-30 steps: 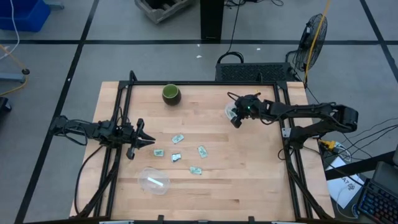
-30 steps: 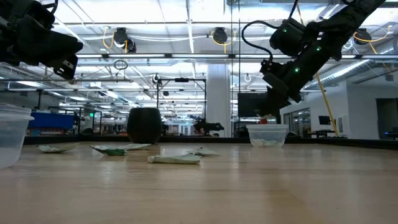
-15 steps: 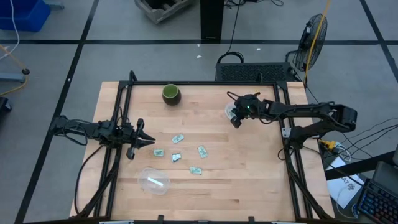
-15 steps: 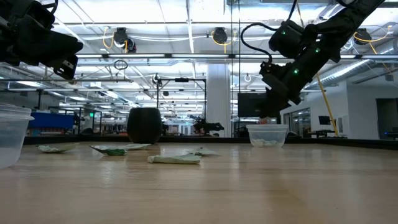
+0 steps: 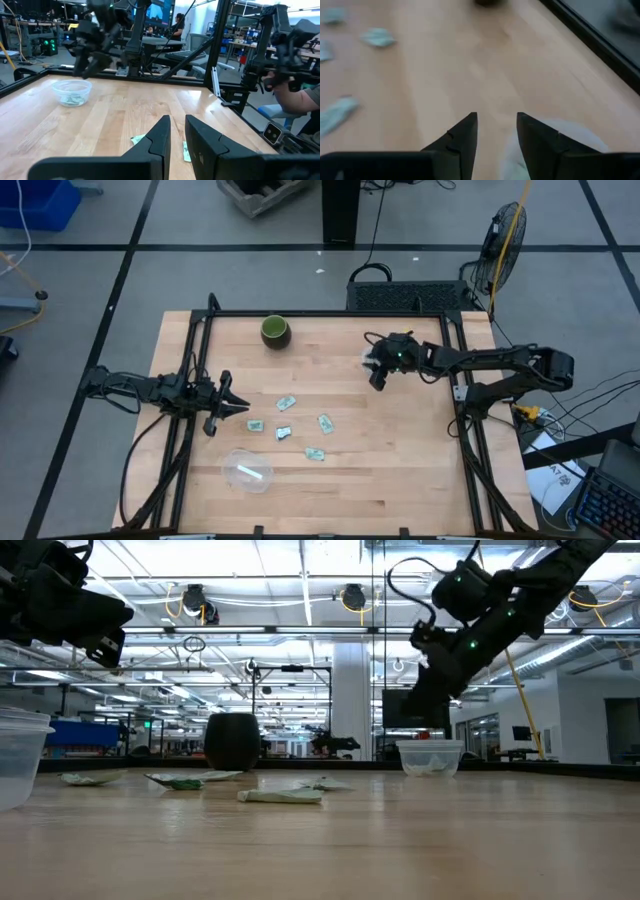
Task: Pick and place items into bin
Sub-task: Put the green stevia packet into the top transparent bin
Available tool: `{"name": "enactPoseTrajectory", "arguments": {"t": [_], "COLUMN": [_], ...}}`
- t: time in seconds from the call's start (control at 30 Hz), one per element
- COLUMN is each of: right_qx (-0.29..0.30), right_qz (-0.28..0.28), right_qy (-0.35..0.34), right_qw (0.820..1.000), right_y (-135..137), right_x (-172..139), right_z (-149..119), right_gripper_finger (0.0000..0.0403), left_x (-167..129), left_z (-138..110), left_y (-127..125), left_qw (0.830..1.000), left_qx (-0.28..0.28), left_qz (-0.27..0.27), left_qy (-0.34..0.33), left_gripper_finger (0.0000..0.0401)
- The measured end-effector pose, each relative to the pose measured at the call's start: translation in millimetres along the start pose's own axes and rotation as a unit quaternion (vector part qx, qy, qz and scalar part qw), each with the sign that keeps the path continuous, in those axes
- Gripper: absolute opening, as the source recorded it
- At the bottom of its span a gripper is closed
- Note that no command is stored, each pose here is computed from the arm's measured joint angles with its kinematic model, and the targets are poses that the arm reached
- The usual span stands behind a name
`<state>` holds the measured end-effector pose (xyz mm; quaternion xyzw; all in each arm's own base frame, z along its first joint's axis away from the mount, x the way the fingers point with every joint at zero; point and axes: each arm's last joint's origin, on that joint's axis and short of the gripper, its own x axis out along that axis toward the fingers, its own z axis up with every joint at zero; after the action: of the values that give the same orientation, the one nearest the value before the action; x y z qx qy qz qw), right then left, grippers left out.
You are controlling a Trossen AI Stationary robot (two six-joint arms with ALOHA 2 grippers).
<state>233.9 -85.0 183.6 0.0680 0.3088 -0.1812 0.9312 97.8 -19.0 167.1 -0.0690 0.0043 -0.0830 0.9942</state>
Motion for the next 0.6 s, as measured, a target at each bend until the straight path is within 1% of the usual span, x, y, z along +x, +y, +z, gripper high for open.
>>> {"name": "enactPoseTrajectory", "arguments": {"t": [0.1,0.2,0.27,0.33,0.37,0.47,0.6], "right_qx": [-0.039,-0.056,-0.068,-0.082,-0.093,-0.118,-0.154], "right_qz": [0.037,0.064,0.111,0.165,0.184,0.193,0.227], "right_qy": [-0.028,-0.049,-0.053,-0.061,-0.07,-0.095,-0.106], "right_qw": [0.998,0.995,0.99,0.981,0.976,0.969,0.956], "right_y": [14,28,38,48,53,69,91], "right_x": [-1,-2,-4,-6,-7,-11,-16], "right_z": [5,8,8,8,9,12,15], "right_gripper_finger": [0.0123,0.0116,0.0115,0.0116,0.0117,0.0118,0.0117], "left_x": [0,0,0,0,0,0,0], "left_z": [0,0,0,0,0,0,0], "left_y": [0,0,0,0,0,0,0], "left_qw": [1.0,1.0,1.0,1.0,1.0,1.0,1.0], "left_qx": [0.0,0.0,0.0,0.0,0.0,0.0,0.0], "left_qz": [0.0,0.0,0.0,0.0,0.0,0.0,0.0], "left_qy": [0.0,0.0,0.0,0.0,0.0,0.0,0.0], "left_gripper_finger": [0.006,0.0061,0.006,0.006,0.006,0.006,0.006]}}
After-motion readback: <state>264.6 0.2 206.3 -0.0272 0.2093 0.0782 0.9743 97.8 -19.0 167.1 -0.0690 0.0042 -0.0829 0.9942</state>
